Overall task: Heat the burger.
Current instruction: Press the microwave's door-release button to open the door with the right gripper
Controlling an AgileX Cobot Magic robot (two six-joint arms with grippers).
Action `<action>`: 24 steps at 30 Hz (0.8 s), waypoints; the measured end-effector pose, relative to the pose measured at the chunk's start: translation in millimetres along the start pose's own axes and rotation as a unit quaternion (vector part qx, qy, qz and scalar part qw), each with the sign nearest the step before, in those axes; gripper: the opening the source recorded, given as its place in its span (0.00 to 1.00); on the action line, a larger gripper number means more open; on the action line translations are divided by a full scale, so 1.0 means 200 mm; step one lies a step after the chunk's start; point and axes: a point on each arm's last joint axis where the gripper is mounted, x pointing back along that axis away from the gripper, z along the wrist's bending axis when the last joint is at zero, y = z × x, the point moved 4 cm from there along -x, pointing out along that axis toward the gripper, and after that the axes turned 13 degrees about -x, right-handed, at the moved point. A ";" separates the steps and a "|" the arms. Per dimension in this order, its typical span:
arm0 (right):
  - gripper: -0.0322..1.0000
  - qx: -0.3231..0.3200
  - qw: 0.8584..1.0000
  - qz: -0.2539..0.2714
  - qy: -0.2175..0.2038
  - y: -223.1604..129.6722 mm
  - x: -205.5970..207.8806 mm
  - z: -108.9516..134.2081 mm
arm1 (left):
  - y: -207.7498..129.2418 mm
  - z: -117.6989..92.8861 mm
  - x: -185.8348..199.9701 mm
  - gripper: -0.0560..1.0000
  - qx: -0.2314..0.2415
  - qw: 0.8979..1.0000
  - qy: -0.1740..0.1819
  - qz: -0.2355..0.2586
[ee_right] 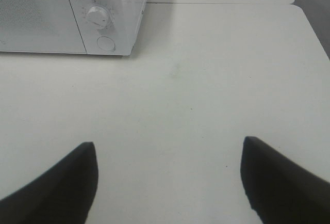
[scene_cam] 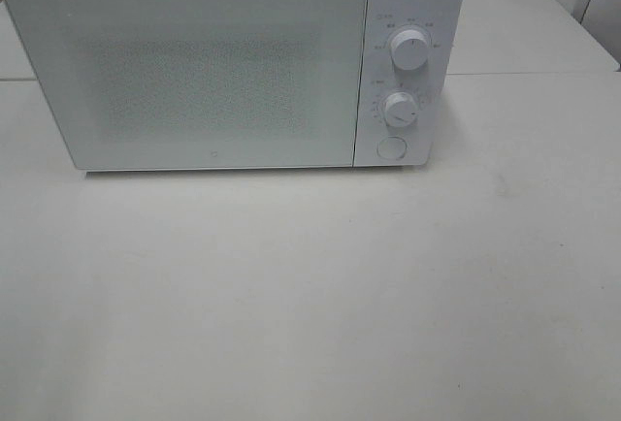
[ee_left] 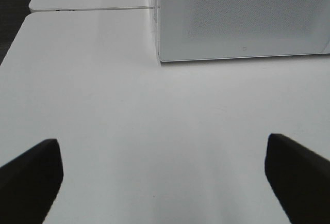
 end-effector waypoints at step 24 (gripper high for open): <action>0.76 0.000 1.000 0.000 0.000 0.00 0.00 0.00 | 0.00 0.00 0.00 0.99 0.000 1.000 0.000 0.000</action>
